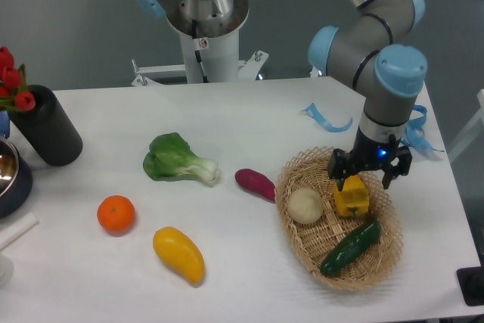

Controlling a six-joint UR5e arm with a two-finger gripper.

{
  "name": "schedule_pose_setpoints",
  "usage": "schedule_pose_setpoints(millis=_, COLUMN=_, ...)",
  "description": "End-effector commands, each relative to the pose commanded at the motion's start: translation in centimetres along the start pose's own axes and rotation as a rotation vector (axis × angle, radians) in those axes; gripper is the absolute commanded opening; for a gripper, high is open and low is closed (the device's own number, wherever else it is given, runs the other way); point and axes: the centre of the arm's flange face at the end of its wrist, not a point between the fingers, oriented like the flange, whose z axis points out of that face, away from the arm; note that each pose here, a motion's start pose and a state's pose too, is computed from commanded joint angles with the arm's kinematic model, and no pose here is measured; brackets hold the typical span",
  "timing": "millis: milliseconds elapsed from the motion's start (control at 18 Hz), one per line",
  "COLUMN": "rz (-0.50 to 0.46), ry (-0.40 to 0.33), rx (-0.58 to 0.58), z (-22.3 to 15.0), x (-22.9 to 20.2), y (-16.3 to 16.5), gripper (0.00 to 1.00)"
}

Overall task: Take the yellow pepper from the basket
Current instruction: 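Lower around the yellow pepper and close the gripper on it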

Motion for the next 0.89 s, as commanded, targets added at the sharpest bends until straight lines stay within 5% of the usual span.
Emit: schedule_pose_setpoints(millis=889, rz=0.035, ry=-0.023, rx=-0.069, z=2.6, x=0.2, y=0.4, gripper=1.00)
